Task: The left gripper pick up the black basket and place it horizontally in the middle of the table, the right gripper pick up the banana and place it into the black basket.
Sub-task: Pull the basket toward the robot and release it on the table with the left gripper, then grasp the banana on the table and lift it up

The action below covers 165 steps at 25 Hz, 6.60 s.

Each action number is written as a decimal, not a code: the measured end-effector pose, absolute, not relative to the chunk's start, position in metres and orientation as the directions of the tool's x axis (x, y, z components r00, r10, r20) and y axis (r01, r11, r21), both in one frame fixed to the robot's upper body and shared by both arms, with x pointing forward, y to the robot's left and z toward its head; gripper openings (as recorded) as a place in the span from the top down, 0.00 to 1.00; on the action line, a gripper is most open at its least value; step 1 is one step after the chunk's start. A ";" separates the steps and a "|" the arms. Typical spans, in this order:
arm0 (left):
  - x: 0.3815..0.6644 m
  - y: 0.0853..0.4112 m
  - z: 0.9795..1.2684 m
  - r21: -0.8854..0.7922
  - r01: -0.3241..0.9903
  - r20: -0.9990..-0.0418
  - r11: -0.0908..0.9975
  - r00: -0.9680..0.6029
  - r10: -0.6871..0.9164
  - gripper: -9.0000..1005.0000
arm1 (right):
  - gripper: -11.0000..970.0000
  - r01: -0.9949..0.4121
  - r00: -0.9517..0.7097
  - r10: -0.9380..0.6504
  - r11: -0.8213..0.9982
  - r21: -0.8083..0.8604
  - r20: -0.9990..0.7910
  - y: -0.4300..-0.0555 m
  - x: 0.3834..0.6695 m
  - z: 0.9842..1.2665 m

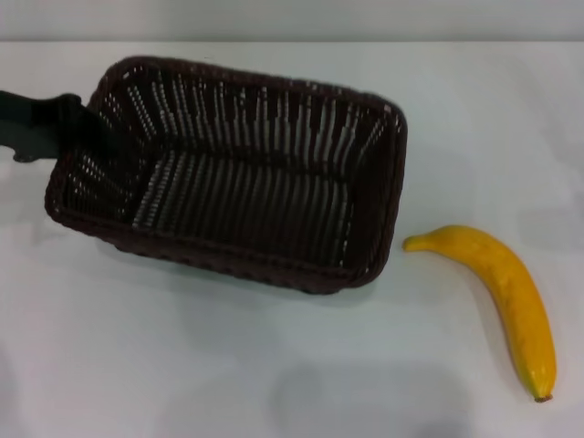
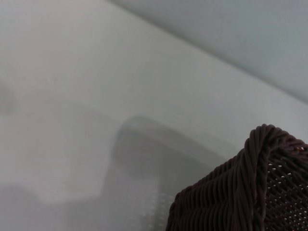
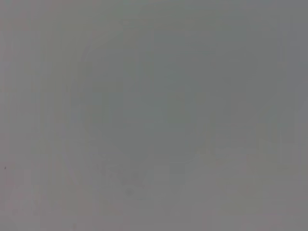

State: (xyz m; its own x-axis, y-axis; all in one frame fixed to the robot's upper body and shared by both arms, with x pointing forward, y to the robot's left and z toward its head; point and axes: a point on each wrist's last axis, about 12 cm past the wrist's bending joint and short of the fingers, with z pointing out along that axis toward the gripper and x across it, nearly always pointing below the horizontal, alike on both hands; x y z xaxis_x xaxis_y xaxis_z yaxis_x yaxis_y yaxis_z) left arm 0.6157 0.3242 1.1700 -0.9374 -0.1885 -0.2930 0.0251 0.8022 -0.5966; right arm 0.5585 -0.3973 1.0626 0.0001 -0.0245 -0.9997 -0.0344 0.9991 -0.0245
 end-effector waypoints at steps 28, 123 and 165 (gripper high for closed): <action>0.635 0.263 1.144 -0.572 -0.027 -0.230 0.820 -0.954 -0.193 0.83 | 0.10 -0.033 -0.014 -0.096 0.995 -0.095 -0.995 -0.402 0.553 1.059; 0.451 0.433 1.130 -0.193 0.455 -0.968 0.869 0.055 -0.244 0.11 | 0.17 -0.443 -0.888 -0.370 0.849 0.289 -0.273 -0.266 0.576 1.191; 0.455 0.442 1.134 -0.167 0.438 -0.976 0.883 0.056 -0.213 0.11 | 0.34 -0.448 -0.894 -0.429 0.868 0.215 -0.132 -0.240 0.583 1.147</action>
